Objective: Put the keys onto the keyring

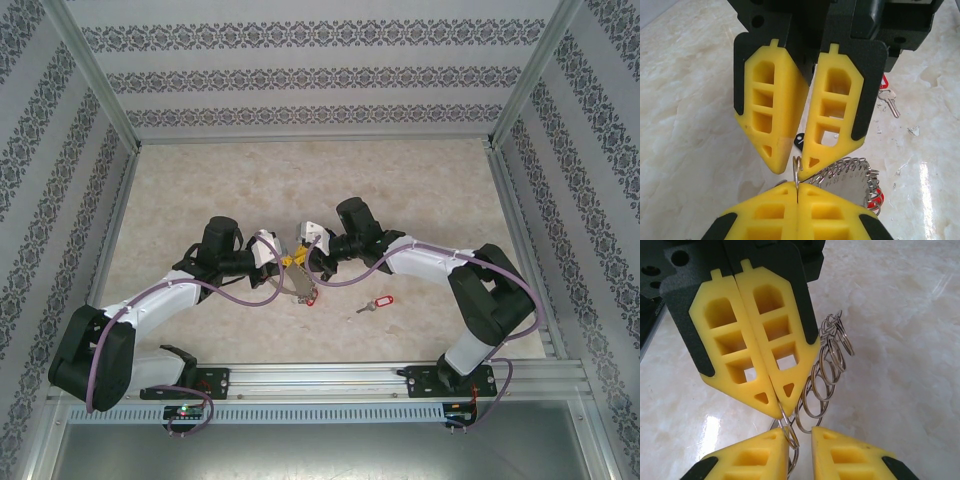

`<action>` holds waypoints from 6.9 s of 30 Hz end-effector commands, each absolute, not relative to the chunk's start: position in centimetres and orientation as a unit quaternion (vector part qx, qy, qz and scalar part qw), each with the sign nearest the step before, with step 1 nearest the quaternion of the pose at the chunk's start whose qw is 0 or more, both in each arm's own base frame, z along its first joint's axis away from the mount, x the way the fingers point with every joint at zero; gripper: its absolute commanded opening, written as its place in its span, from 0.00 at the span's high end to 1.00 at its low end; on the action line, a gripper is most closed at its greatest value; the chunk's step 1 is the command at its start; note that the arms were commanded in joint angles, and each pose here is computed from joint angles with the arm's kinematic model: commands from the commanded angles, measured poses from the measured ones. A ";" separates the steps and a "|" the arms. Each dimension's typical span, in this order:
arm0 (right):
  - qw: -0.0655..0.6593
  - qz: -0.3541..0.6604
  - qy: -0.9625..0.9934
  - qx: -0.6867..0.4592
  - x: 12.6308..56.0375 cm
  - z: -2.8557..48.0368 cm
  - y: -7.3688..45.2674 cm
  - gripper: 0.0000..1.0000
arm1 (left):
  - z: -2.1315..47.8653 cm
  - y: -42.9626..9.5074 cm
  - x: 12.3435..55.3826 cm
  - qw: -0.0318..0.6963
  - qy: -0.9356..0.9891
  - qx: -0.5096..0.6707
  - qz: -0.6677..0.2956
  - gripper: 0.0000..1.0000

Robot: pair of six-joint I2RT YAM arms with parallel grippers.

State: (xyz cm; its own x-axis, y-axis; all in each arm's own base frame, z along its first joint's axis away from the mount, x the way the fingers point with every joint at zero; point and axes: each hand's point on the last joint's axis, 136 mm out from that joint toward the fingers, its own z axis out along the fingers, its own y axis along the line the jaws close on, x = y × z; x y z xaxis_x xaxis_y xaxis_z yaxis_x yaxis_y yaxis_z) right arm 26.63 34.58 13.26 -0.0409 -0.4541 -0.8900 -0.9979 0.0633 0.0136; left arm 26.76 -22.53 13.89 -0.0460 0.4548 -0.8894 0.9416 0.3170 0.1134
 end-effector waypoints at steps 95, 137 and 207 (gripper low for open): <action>0.051 0.134 0.988 -0.054 20.7 1.8 16.8 0.58 | 16.6 -23.0 25.5 0.482 0.645 0.518 -0.288 1.00; 0.041 0.095 0.982 0.161 17.3 2.3 15.8 0.64 | 16.4 -23.3 25.5 0.473 0.644 0.523 -0.296 1.00; 0.398 0.277 0.703 -0.520 20.3 19.3 27.4 1.00 | 16.8 -24.3 21.6 0.432 0.639 0.539 -0.339 1.00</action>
State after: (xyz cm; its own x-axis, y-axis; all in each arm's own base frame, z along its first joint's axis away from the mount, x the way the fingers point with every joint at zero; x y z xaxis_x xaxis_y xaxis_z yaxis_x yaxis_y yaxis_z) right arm 18.68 26.61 17.52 -0.2664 -0.5069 -0.8198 -0.9415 0.3191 0.1086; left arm 22.38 -23.35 14.77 -0.0909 0.4296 -0.8984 0.9694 0.2446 0.0189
